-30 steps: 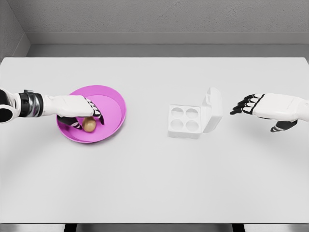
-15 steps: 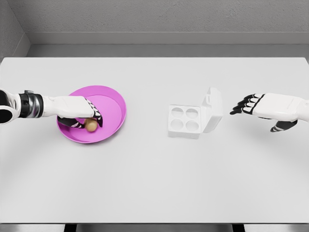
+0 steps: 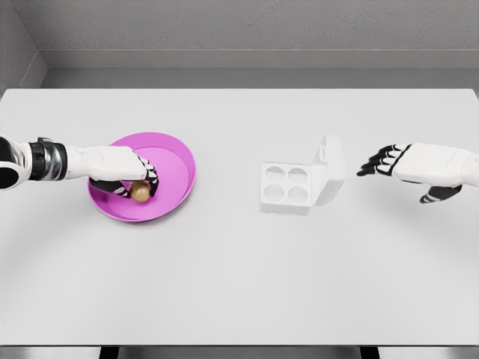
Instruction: Pack egg into the box and close the box lid
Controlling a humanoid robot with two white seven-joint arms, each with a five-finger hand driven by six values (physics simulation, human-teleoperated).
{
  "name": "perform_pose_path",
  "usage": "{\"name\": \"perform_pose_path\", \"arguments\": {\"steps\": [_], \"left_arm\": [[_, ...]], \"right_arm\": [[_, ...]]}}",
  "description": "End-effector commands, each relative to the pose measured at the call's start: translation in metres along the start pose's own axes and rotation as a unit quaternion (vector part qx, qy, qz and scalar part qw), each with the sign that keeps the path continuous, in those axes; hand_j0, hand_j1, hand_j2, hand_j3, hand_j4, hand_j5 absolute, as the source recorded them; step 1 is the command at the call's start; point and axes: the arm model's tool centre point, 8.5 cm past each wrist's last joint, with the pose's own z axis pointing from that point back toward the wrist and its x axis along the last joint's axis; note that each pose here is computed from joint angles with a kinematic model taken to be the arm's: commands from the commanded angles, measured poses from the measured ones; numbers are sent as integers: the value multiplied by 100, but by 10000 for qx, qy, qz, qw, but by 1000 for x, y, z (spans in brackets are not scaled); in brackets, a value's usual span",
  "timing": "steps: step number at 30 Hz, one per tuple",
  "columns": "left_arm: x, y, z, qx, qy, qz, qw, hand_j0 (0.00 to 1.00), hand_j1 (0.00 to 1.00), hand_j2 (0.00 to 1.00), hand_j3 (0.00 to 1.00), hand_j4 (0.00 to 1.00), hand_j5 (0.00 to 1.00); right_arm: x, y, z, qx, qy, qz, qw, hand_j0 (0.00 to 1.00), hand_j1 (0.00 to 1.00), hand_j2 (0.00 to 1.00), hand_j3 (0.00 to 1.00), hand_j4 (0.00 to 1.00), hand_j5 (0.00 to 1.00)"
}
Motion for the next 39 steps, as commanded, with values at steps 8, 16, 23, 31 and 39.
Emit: {"name": "perform_pose_path", "arguments": {"steps": [8, 16, 23, 31, 39], "left_arm": [[13, 29, -1, 384, -285, -63, 9988, 29, 29, 29, 29, 29, 29], [32, 65, -24, 753, -655, -227, 9948, 29, 29, 29, 29, 29, 29], [55, 103, -45, 1102, -1037, -411, 9876, 29, 29, 29, 29, 29, 29], [101, 146, -82, 1485, -1688, -585, 9726, 29, 29, 29, 29, 29, 29], [112, 157, -151, 1104, -1698, -401, 9785, 29, 29, 29, 29, 29, 29]], "right_arm": [[3, -3, 0, -39, -44, 24, 10000, 100, 100, 100, 100, 100, 100], [9, -6, -2, -63, -125, 98, 9999, 100, 100, 100, 100, 100, 100], [10, -8, -2, -69, -132, 121, 9998, 100, 100, 100, 100, 100, 100], [11, -8, -2, -72, -137, 127, 9998, 100, 100, 100, 100, 100, 100], [11, -8, -2, -69, -144, 127, 9998, 100, 100, 100, 100, 100, 100]]}}
